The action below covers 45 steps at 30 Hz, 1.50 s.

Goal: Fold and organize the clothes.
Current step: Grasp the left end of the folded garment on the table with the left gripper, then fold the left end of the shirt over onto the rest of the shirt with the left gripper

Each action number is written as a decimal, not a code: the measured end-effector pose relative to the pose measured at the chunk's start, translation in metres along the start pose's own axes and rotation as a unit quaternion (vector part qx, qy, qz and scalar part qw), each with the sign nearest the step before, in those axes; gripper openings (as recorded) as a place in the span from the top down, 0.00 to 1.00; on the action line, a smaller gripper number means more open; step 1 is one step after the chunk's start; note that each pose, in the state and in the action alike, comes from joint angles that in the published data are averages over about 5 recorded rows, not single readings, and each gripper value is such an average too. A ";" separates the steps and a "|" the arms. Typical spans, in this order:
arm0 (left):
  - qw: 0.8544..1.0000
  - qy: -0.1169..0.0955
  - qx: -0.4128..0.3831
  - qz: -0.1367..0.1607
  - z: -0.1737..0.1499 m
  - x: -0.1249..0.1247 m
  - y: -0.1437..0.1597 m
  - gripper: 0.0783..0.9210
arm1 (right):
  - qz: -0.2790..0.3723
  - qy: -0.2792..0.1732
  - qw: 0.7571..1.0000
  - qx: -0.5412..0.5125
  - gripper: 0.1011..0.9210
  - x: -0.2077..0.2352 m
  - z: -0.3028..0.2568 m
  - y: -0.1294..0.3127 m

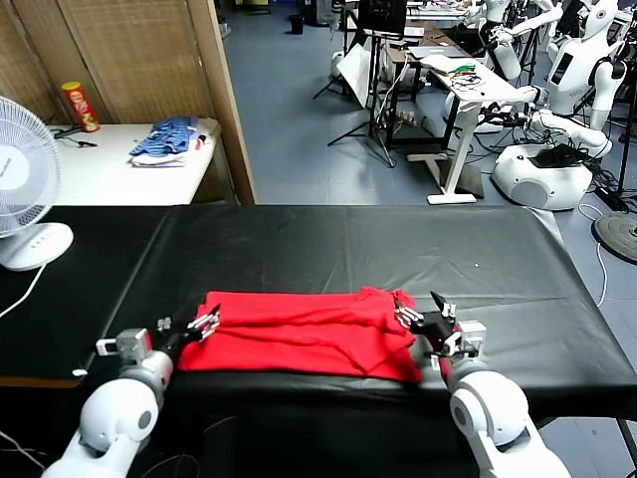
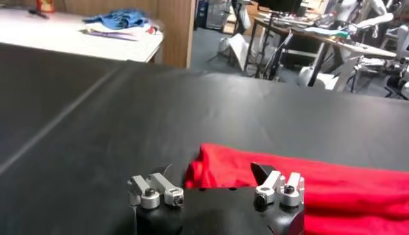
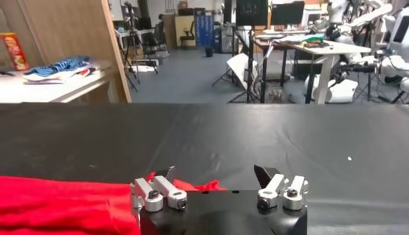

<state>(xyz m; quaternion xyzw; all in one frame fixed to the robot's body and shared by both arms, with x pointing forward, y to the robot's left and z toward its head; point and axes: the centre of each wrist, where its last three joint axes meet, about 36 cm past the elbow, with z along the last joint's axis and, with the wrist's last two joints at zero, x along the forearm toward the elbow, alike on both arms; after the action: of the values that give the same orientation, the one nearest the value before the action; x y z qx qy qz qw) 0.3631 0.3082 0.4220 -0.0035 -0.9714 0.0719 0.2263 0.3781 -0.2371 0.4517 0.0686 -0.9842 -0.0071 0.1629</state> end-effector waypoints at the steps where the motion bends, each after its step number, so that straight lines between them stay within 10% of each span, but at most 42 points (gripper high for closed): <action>1: 1.000 0.001 0.003 -0.001 0.003 0.000 0.001 0.17 | 0.000 0.000 1.000 0.000 0.15 0.001 0.000 0.000; 18: 1.000 0.014 0.010 -0.004 0.023 -0.005 0.000 0.89 | -0.002 -0.008 1.000 0.003 0.15 0.004 0.000 0.003; 25: 0.995 -0.023 -0.088 -0.035 0.016 -0.003 0.009 0.89 | 0.001 -0.014 1.000 0.001 0.15 0.010 -0.003 0.003; 36: 0.951 -0.060 -0.274 -0.135 -0.022 0.002 0.081 0.89 | 0.007 -0.016 1.000 -0.008 0.15 0.019 -0.001 0.004; 45: 0.976 -0.050 -0.195 -0.081 -0.034 0.016 0.024 0.89 | 0.016 -0.014 1.000 -0.007 0.15 0.026 0.002 0.005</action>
<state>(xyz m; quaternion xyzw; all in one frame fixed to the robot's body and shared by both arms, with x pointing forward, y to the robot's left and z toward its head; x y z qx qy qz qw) 0.3631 0.3371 0.4558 0.0344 -0.9740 -0.1370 0.1771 0.3527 -0.2355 0.4583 0.0517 -0.9874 -0.0122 0.1492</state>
